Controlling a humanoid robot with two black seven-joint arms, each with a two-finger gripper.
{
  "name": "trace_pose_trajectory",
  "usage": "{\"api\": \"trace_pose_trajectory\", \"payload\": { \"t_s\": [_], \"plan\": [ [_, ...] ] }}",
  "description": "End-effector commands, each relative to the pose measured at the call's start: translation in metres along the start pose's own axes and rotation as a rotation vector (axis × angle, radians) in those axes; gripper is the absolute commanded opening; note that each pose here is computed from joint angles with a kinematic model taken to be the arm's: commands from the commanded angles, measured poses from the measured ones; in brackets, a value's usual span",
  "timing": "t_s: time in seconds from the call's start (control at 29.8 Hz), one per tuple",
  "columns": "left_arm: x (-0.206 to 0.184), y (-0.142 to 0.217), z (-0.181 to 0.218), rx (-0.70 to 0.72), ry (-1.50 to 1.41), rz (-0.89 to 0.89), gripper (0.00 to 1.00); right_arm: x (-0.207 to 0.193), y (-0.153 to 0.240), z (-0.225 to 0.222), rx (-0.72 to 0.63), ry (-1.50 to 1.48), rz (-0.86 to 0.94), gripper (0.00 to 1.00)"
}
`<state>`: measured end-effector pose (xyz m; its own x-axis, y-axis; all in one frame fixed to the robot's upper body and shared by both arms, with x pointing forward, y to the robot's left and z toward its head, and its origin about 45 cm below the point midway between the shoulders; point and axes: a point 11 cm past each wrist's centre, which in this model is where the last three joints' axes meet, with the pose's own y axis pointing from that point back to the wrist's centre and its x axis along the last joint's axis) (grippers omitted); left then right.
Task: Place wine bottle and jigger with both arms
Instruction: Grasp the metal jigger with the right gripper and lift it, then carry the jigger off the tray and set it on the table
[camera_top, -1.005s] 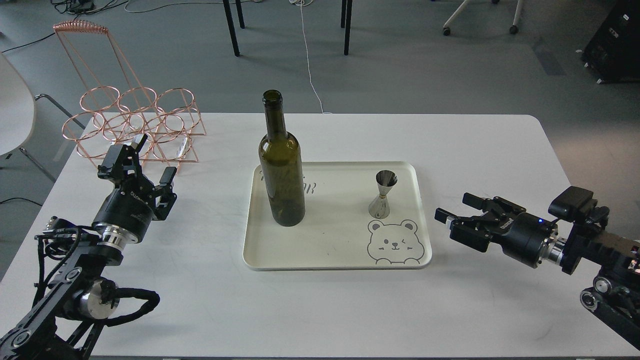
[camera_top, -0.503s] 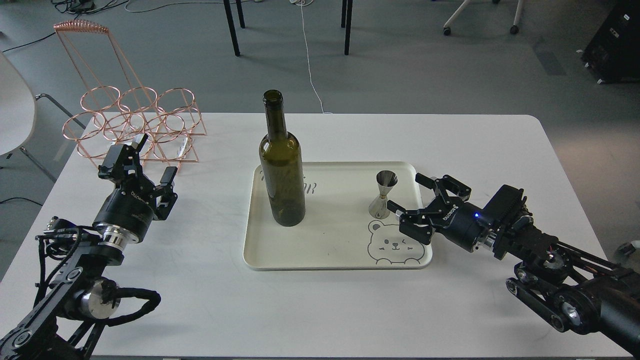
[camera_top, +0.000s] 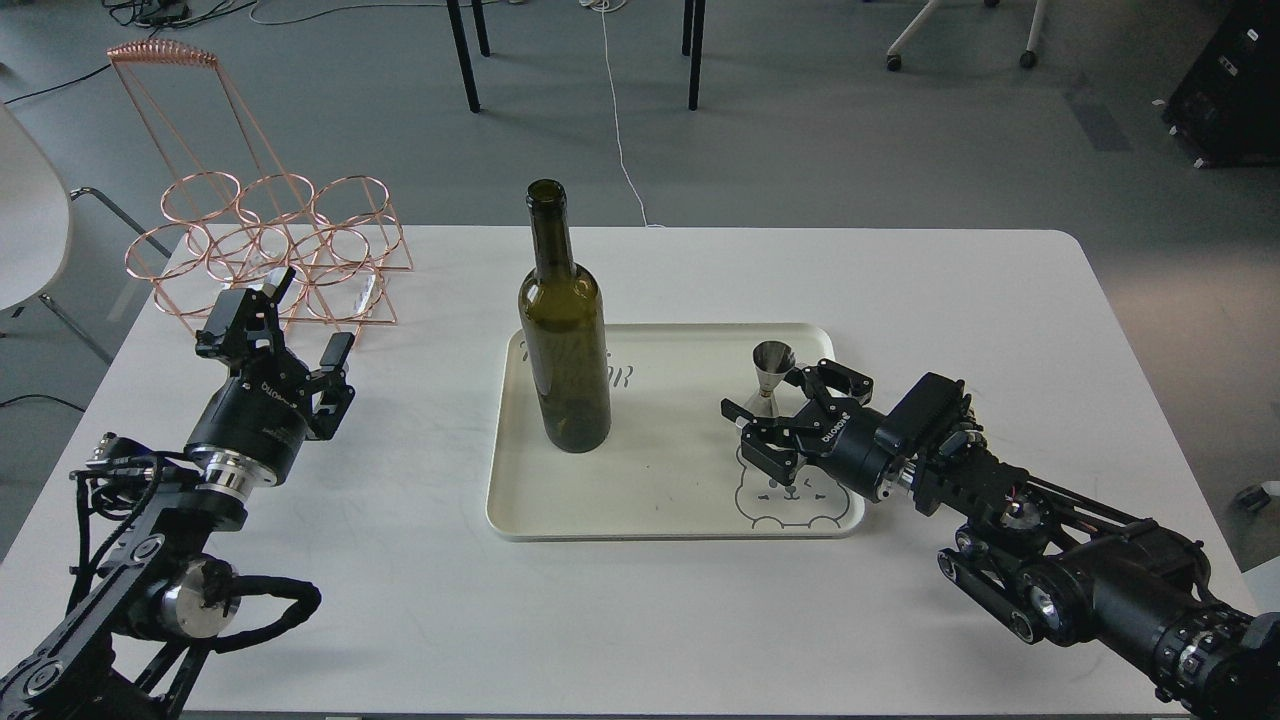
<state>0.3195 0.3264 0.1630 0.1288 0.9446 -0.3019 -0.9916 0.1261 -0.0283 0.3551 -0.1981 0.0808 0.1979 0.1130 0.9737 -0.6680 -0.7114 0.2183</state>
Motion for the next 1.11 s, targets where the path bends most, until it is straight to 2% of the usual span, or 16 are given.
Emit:
{"api": "trace_pose_trajectory", "payload": {
  "t_s": [0.0, 0.17, 0.3, 0.47, 0.6, 0.77, 1.07],
  "plan": [
    [0.000, 0.000, 0.000, 0.000, 0.001, 0.000, 0.98, -0.001, -0.002, -0.001, -0.002, -0.002, -0.003, 0.54],
    [0.000, 0.000, 0.000, 0.000, 0.002, -0.001, 0.98, -0.002, 0.000, 0.002, -0.005, 0.002, -0.007, 0.26],
    [0.000, 0.000, 0.000, 0.000, 0.000, -0.001, 0.98, -0.002, 0.000, -0.001, 0.003, 0.003, -0.008, 0.19],
    [-0.001, -0.001, 0.001, -0.002, 0.000, -0.003, 0.98, 0.005, 0.005, 0.007, -0.006, 0.012, 0.006, 0.16],
    [-0.001, -0.001, 0.000, -0.001, 0.001, -0.006, 0.98, 0.032, 0.017, 0.018, 0.001, 0.038, 0.065, 0.16],
    [-0.001, 0.000, 0.000, 0.000, 0.001, -0.005, 0.98, 0.064, 0.056, 0.066, -0.119, 0.056, 0.135, 0.16],
    [-0.004, -0.001, 0.001, -0.007, 0.007, -0.012, 0.98, 0.033, 0.136, 0.118, -0.366, -0.090, 0.098, 0.16]
  ]
}}
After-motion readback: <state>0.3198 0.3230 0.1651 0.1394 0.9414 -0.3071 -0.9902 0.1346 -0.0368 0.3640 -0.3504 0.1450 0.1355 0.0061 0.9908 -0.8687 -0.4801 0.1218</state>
